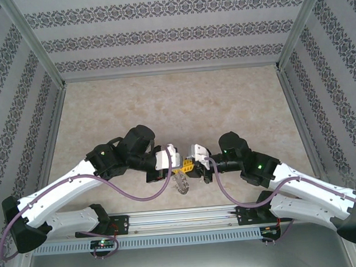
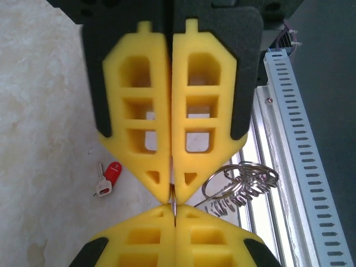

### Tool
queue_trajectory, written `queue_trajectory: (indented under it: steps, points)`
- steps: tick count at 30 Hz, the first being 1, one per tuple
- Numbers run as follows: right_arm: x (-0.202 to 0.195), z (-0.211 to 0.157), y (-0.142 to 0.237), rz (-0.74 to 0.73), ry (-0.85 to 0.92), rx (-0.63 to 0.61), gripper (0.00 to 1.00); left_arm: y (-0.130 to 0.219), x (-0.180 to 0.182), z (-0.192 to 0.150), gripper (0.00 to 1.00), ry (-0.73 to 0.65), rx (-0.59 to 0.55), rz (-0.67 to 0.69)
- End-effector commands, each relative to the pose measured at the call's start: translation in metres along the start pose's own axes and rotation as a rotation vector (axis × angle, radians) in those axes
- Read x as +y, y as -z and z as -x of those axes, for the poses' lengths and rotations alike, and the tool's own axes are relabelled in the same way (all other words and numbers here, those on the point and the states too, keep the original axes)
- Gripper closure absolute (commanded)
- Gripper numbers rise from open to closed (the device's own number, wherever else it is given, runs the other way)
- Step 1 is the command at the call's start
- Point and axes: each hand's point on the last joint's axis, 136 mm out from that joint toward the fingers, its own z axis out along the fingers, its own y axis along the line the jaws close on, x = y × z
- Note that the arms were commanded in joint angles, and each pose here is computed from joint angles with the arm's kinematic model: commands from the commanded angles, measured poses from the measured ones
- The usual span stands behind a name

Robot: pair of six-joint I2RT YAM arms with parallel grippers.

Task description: Put the keys on the keyring

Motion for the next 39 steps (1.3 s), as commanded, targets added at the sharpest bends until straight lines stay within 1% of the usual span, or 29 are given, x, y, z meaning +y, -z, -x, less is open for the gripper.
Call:
queue_trajectory:
  steps: [1,3,7,9,11,14,15,19,21,22,24,25,26,29,33,36,39]
  points:
    - [-0.003,0.011,0.003,-0.024,0.030,-0.017,1.00,0.007,-0.005,0.021,1.00,-0.062,-0.064,-0.013]
    - [-0.004,0.010,0.002,-0.026,0.026,-0.013,0.99,0.006,-0.006,0.021,1.00,-0.061,-0.069,-0.017]
    - [-0.004,0.011,0.001,-0.025,0.022,-0.013,0.80,0.006,-0.007,0.023,1.00,-0.060,-0.087,-0.017]
    - [-0.004,0.010,0.001,-0.026,0.023,-0.011,0.77,0.006,-0.008,0.024,1.00,-0.061,-0.094,-0.016]
    - [-0.005,0.009,0.000,-0.028,0.022,-0.007,0.78,0.007,-0.008,0.024,1.00,-0.061,-0.096,-0.014]
    - [-0.005,0.008,-0.002,-0.022,0.019,-0.001,0.97,0.008,-0.008,0.025,1.00,-0.062,-0.104,-0.014]
    - [-0.005,0.008,-0.002,-0.021,0.018,0.000,1.00,0.008,-0.008,0.025,1.00,-0.061,-0.105,-0.014]
    - [-0.006,0.009,0.000,-0.033,0.026,-0.004,1.00,0.008,-0.008,0.025,1.00,-0.056,-0.117,-0.006]
    - [-0.005,0.014,0.005,-0.045,0.044,-0.029,1.00,0.010,-0.007,0.026,1.00,-0.048,-0.137,0.013]
    - [-0.002,0.016,0.008,-0.039,0.054,-0.048,1.00,0.011,-0.007,0.027,0.97,-0.044,-0.149,0.019]
    - [0.006,0.026,0.015,-0.020,0.075,-0.112,1.00,0.014,-0.008,0.028,0.82,-0.033,-0.186,0.039]
    - [0.009,0.031,0.019,-0.011,0.082,-0.141,1.00,0.015,-0.008,0.029,0.76,-0.025,-0.208,0.048]
    - [0.011,0.035,0.021,-0.003,0.086,-0.161,1.00,0.017,-0.008,0.030,0.74,-0.020,-0.231,0.058]
    - [0.018,0.044,0.026,0.034,0.095,-0.221,1.00,0.020,-0.007,0.033,0.73,-0.001,-0.301,0.085]
    - [0.028,0.054,0.030,0.085,0.108,-0.300,1.00,0.025,-0.010,0.044,0.73,0.014,-0.410,0.085]
    - [0.033,0.061,0.033,0.104,0.115,-0.351,1.00,0.027,-0.010,0.049,0.73,0.014,-0.459,0.085]
    - [0.034,0.061,0.033,0.113,0.114,-0.365,1.00,0.031,-0.012,0.056,0.74,0.013,-0.506,0.072]
